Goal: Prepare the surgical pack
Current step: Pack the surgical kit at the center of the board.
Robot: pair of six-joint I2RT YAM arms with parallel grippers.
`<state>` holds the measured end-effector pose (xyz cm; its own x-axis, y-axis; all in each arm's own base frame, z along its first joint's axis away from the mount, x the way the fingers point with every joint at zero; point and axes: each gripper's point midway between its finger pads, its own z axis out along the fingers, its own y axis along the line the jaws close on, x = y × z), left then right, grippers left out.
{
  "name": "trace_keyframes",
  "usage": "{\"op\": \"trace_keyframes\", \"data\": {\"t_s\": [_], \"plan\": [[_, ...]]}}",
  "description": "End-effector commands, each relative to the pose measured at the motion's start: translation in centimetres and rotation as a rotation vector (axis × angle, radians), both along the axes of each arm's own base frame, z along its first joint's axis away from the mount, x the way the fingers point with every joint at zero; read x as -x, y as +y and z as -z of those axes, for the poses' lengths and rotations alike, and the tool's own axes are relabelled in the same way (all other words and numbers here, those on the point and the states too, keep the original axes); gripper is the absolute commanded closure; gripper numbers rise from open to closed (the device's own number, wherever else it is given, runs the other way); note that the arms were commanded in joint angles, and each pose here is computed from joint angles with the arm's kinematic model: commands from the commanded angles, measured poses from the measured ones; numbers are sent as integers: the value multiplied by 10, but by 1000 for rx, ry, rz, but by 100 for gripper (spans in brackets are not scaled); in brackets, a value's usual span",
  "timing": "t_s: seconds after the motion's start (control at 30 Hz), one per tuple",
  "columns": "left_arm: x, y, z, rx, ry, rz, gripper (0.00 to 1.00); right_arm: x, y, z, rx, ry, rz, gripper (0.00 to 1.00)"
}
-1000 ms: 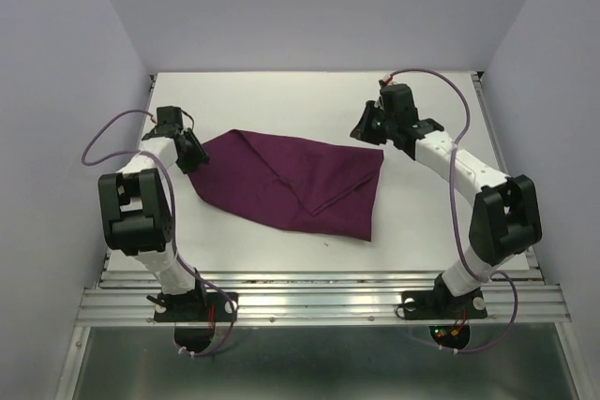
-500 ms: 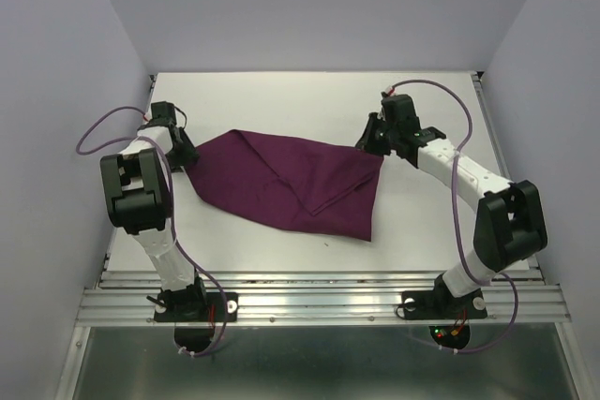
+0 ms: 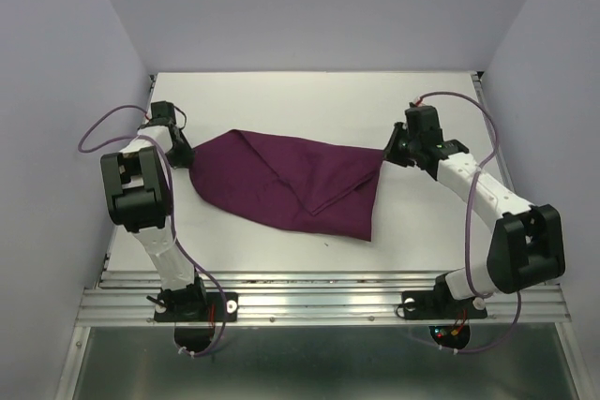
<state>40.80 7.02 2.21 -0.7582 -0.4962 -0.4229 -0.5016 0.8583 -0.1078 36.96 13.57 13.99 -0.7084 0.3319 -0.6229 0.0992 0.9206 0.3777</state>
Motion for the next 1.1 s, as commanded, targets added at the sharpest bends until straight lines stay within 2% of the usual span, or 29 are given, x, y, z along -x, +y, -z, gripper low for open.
{"op": "trace_keyframes", "data": {"t_s": [0.0,0.2,0.3,0.5,0.7,1.07], "plan": [[-1,-18,-14,91,-38,64,100,6,-40,8,42,16,102,78],[-7,-47,-75,144,-192,194,100,27,-57,44,66,112,136,79],[-5,-92,-113,244,-290,367,100,40,-52,68,57,184,100,82],[8,-184,-190,308,-443,609,100,52,-15,93,47,221,5,85],[26,-235,-247,383,-559,705,100,53,19,117,-11,260,-33,86],[71,-318,-329,564,-727,852,100,27,86,100,-65,203,-133,87]]}}
